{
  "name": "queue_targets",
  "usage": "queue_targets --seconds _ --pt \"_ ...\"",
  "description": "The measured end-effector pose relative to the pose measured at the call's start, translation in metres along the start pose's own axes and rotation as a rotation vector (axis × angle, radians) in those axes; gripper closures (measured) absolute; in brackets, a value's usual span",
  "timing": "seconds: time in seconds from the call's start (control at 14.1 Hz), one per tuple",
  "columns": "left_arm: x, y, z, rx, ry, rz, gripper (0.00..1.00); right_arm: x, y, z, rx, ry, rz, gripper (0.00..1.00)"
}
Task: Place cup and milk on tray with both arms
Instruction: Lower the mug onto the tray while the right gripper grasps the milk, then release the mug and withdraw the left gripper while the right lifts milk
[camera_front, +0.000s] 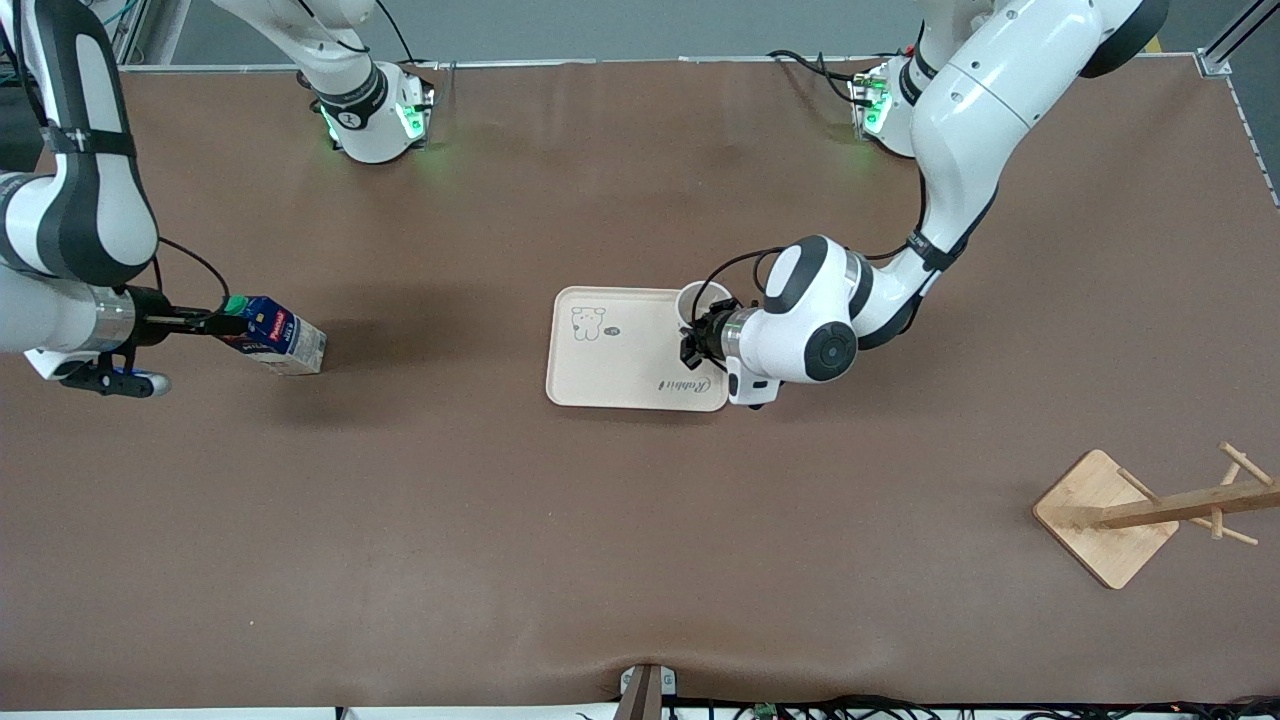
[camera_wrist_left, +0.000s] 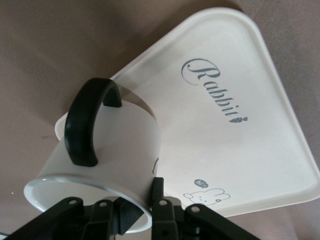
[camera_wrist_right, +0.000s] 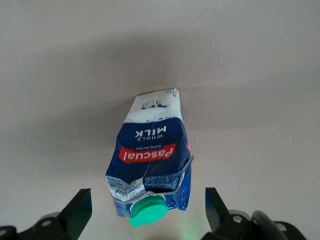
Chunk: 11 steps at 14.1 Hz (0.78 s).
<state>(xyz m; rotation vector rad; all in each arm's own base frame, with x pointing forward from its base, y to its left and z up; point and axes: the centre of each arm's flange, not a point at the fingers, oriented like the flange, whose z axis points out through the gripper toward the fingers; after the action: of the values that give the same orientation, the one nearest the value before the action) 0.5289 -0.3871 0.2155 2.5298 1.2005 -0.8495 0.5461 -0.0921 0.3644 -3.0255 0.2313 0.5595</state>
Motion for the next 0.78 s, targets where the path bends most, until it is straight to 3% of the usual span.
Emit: queue_targets --seconds 0.14,0.43,0.5,0.64,0.78 --pt "-0.001 0.003 -0.004 -0.013 -0.011 -0.011 0.67 -0.009 -0.003 0.009 -0.002 -0.007 -0.008 0.0" --pt "-0.003 0.018 -0.029 -0.069 -0.006 -0.009 0.27 -0.01 -0.004 0.037 -0.03 0.055 -0.026 0.0" --pt "-0.002 0.023 -0.041 -0.091 -0.003 -0.014 0.15 -0.011 -0.004 0.043 -0.032 0.056 -0.028 0.07" --pt "0.001 0.028 -0.075 -0.134 0.011 -0.011 0.0 -0.012 -0.004 0.044 -0.04 0.056 -0.031 0.3" --pt "0.003 0.026 -0.129 -0.129 0.089 0.032 0.0 -0.015 -0.01 0.04 -0.045 0.058 -0.044 0.35"
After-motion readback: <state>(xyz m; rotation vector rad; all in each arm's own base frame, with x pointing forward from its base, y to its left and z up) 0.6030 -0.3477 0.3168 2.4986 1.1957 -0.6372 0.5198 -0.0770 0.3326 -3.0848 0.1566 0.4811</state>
